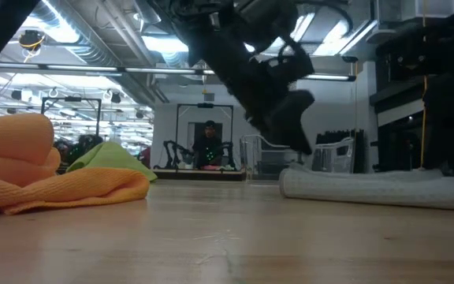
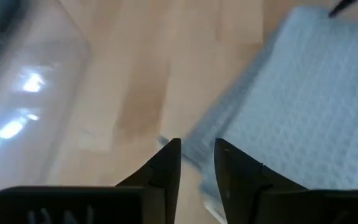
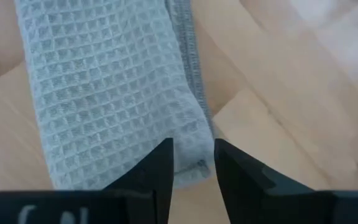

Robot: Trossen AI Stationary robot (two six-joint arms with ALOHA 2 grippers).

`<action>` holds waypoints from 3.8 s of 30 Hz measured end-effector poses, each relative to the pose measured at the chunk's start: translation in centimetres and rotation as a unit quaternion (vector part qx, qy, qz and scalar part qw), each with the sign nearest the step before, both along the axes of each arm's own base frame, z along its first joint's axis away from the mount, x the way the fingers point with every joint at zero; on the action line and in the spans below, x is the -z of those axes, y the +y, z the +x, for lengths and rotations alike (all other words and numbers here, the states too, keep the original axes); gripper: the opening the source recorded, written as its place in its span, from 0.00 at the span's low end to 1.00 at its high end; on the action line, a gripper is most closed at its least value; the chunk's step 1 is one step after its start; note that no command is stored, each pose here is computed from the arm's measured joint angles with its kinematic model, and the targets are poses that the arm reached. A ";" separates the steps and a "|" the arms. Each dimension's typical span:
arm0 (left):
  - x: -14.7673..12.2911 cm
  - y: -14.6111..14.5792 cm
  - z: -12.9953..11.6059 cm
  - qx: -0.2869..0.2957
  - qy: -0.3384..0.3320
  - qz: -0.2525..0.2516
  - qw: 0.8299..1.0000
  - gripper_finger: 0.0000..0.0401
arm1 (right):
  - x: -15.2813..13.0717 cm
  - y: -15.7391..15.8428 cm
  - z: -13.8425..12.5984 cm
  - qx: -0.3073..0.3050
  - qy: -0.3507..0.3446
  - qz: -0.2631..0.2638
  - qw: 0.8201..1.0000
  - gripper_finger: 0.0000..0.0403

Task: Fold microfiber towels
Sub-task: Fold the gray microfiber, then put the folded gray microfiber into the transparent bin

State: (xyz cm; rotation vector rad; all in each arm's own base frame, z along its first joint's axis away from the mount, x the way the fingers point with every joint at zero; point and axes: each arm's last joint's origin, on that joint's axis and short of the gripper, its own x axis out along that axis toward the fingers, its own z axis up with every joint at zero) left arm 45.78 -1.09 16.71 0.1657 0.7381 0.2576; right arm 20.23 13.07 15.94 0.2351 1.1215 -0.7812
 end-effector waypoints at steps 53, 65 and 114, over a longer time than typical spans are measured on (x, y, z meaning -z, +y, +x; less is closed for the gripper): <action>-3.5 -4.0 -7.1 0.003 -0.017 -0.144 0.989 0.20 | -2.5 0.3 3.1 -0.064 -0.001 0.031 0.998 0.30; -0.4 -4.1 -2.4 0.019 -0.060 -0.158 0.985 0.20 | -2.3 3.7 -0.5 -0.004 0.043 0.107 0.993 0.30; -3.2 -0.8 -0.6 0.009 -0.020 -0.106 0.994 0.20 | 0.9 8.6 -1.2 -0.004 -0.022 0.027 0.999 0.30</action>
